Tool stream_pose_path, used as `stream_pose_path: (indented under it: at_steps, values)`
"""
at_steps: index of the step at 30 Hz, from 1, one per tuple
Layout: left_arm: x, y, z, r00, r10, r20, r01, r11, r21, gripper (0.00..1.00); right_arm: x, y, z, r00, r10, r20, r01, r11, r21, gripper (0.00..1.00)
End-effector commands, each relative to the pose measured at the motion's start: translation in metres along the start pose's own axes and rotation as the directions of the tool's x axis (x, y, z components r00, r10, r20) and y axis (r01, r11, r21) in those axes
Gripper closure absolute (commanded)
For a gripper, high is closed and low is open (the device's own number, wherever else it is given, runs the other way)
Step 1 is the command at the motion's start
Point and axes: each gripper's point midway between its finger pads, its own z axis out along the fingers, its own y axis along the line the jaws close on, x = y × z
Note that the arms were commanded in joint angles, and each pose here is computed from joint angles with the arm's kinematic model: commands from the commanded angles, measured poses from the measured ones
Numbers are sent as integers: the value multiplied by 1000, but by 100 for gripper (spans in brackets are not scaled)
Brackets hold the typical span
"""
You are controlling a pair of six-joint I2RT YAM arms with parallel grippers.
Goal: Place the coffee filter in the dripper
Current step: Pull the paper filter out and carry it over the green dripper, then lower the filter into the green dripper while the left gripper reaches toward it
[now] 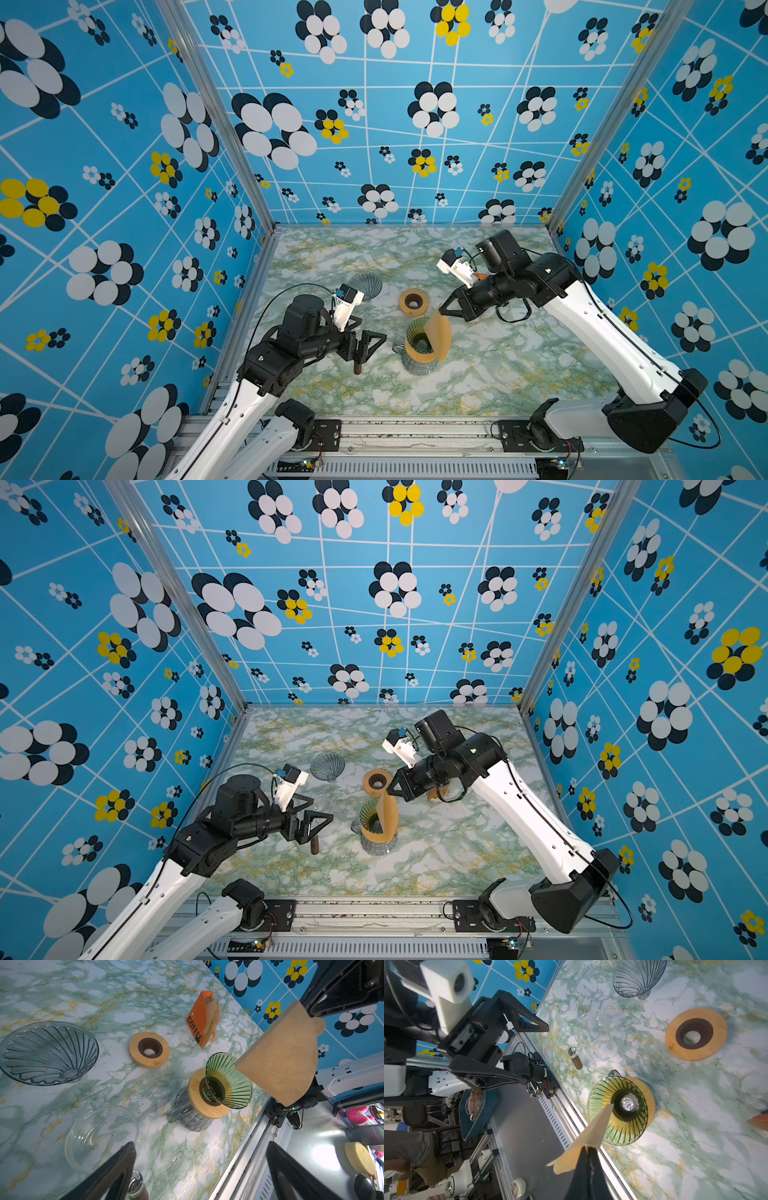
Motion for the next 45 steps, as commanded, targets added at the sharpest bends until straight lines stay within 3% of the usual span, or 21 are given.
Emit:
stream_pose_path:
  at_steps: [1, 17, 20, 27, 33, 40, 45]
  values:
    - [0, 1, 1, 1000, -1, 5, 1, 1000, 9, 1, 4, -8, 10, 998, -1, -57, 4, 998, 62, 98]
    - [1, 2, 1, 1000, -1, 6, 1, 1000, -2, 1, -23, -33, 32, 998, 54, -43, -43, 973, 228, 90]
    - [2, 3, 1, 1000, -4, 3, 4, 1000, -3, 1, -22, -35, 37, 997, 61, -53, -47, 973, 226, 85]
    - [-5, 7, 5, 999, -53, 4, 53, 998, -24, 1, -20, -40, 43, 996, 74, -47, -61, 970, 235, 69]
    - [-20, 7, 15, 993, -115, -34, 111, 990, -87, 1, -20, -43, 26, 998, 59, 18, -61, 957, 284, 56]
    - [-31, -7, 38, 991, -93, -97, 74, 981, -180, 1, 3, -44, 11, 995, 82, 50, -94, 947, 307, 22]
    - [-36, -13, 57, 984, -140, -110, 113, 969, -220, 1, 21, -58, 5, 993, 109, 50, -120, 911, 395, 5]
